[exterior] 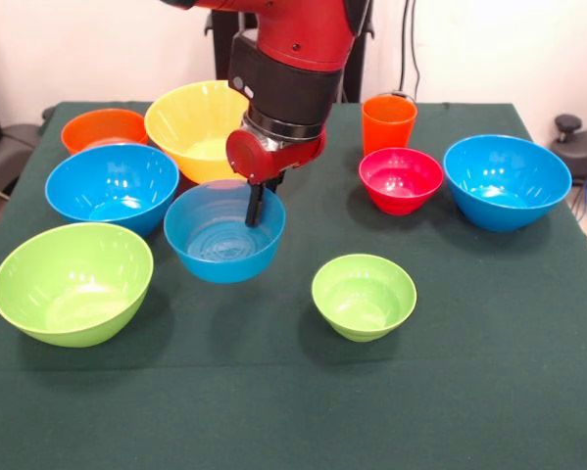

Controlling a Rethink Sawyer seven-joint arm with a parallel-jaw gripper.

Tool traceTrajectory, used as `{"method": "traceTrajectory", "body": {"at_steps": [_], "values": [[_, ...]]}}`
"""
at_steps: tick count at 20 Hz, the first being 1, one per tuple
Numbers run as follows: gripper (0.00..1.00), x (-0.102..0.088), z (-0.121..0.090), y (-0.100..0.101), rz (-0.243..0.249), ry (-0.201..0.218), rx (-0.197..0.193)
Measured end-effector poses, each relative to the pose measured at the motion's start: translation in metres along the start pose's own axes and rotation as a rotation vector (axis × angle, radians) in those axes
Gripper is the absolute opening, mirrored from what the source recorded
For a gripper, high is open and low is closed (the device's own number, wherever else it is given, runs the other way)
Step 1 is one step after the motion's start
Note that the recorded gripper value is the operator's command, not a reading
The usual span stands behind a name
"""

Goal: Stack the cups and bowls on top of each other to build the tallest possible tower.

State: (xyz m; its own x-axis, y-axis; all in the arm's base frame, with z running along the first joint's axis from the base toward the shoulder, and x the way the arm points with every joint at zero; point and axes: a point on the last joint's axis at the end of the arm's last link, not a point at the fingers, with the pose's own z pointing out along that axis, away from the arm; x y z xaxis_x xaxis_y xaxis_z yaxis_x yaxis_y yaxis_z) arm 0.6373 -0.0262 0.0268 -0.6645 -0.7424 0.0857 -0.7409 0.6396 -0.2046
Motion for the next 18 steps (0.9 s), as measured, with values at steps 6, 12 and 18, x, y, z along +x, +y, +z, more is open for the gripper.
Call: {"method": "traceTrajectory", "body": {"at_steps": [6,12,18], "values": [[0.0,-0.005,-0.001,0.008,-0.014,0.006,-0.001],[0.0,-0.02,-0.006,0.028,-0.026,0.016,-0.006],[0.0,-0.04,-0.018,0.047,-0.023,0.014,-0.007]]}}
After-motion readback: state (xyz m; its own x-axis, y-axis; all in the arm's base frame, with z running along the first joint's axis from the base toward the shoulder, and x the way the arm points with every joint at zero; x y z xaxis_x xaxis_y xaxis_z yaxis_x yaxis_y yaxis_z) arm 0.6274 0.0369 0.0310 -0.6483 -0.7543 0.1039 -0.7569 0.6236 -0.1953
